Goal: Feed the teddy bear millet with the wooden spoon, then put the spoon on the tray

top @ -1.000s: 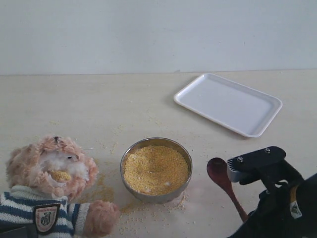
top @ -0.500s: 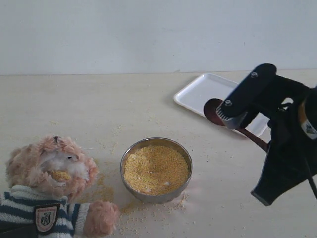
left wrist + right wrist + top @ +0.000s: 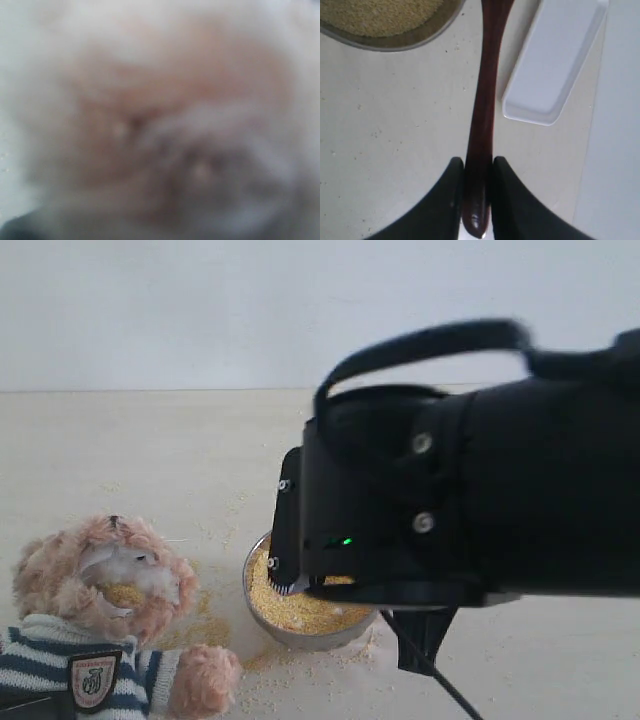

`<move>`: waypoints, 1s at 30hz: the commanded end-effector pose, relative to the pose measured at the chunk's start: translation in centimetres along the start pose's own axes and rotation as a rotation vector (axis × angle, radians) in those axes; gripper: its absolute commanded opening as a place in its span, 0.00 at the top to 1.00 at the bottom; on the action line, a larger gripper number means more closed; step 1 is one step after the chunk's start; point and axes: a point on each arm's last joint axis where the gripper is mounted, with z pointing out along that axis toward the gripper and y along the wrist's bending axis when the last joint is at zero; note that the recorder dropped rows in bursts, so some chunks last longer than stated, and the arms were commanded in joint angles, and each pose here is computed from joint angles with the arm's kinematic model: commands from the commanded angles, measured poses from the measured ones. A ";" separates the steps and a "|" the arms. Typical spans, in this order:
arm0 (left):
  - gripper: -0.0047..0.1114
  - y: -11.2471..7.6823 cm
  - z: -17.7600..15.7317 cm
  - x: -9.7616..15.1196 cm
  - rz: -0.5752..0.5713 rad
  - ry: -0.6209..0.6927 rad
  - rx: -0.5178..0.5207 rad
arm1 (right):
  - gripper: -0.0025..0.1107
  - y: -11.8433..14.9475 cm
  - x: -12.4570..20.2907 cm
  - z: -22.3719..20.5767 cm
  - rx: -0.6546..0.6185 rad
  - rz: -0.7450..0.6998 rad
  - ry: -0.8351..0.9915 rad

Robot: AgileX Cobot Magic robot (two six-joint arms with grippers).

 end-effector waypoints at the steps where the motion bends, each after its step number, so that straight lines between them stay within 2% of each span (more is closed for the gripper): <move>1: 0.92 -0.2 0.0 0.0 -0.010 -0.010 0.018 | 0.86 0.9 -1.2 1.3 0.022 -0.058 0.040; 9: 0.92 -0.2 0.0 0.0 -0.010 -0.010 0.018 | 0.86 1.5 -1.8 2.4 0.043 -0.115 0.070; 15: 0.92 -0.2 0.0 0.0 -0.010 -0.010 0.018 | 0.86 1.3 -2.3 2.9 0.111 -0.166 0.072; 30: 0.92 -0.1 0.0 0.0 -0.010 -0.012 0.017 | 0.86 2.6 -3.2 5.6 0.120 -0.234 0.144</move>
